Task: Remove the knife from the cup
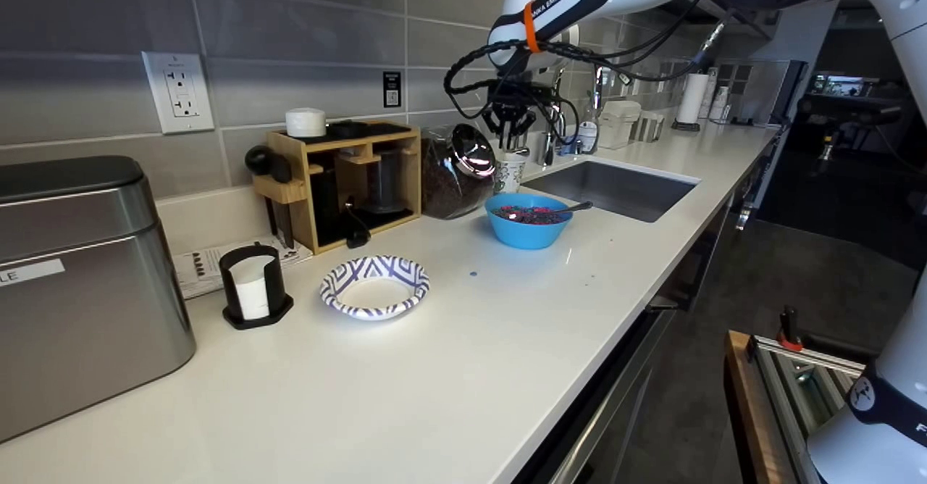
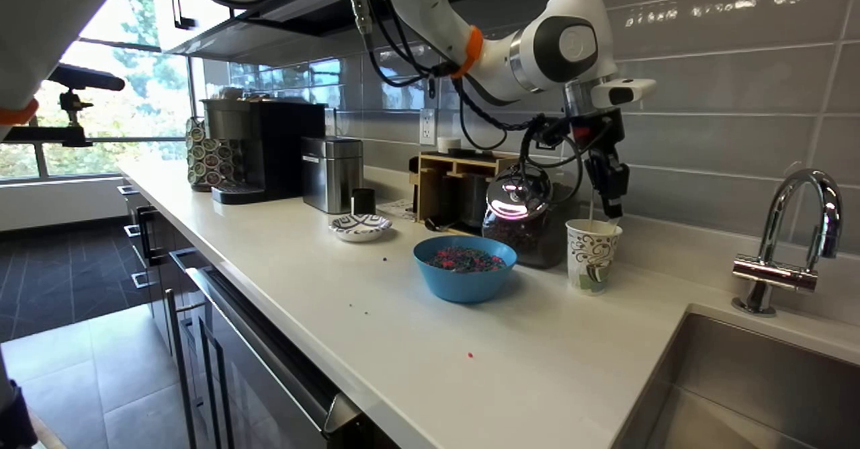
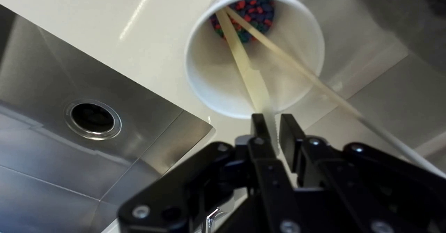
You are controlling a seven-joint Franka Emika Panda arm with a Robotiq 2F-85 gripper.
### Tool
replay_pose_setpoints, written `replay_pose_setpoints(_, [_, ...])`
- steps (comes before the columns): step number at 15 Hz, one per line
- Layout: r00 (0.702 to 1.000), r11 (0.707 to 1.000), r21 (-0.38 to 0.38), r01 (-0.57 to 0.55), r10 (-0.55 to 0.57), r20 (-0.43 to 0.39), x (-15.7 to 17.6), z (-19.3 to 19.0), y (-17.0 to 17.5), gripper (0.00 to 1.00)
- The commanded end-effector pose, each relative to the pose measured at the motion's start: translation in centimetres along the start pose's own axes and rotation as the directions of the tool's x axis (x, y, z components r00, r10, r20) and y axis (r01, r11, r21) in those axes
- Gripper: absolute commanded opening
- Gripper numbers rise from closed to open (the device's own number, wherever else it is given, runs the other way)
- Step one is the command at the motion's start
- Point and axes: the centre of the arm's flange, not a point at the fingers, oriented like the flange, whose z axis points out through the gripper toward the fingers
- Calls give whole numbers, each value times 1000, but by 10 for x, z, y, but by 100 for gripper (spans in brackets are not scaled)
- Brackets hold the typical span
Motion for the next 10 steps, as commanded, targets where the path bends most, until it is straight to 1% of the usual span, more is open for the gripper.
replay_pose_setpoints(1, [1000,1000,10,16,-16,16,-8,1,6,11])
replay_pose_setpoints(6, [1000,1000,17,20,-20,-2,-8,3,5,0])
replay_pose_setpoints(10, [1000,999,20,26,-26,-11,-8,4,5,0])
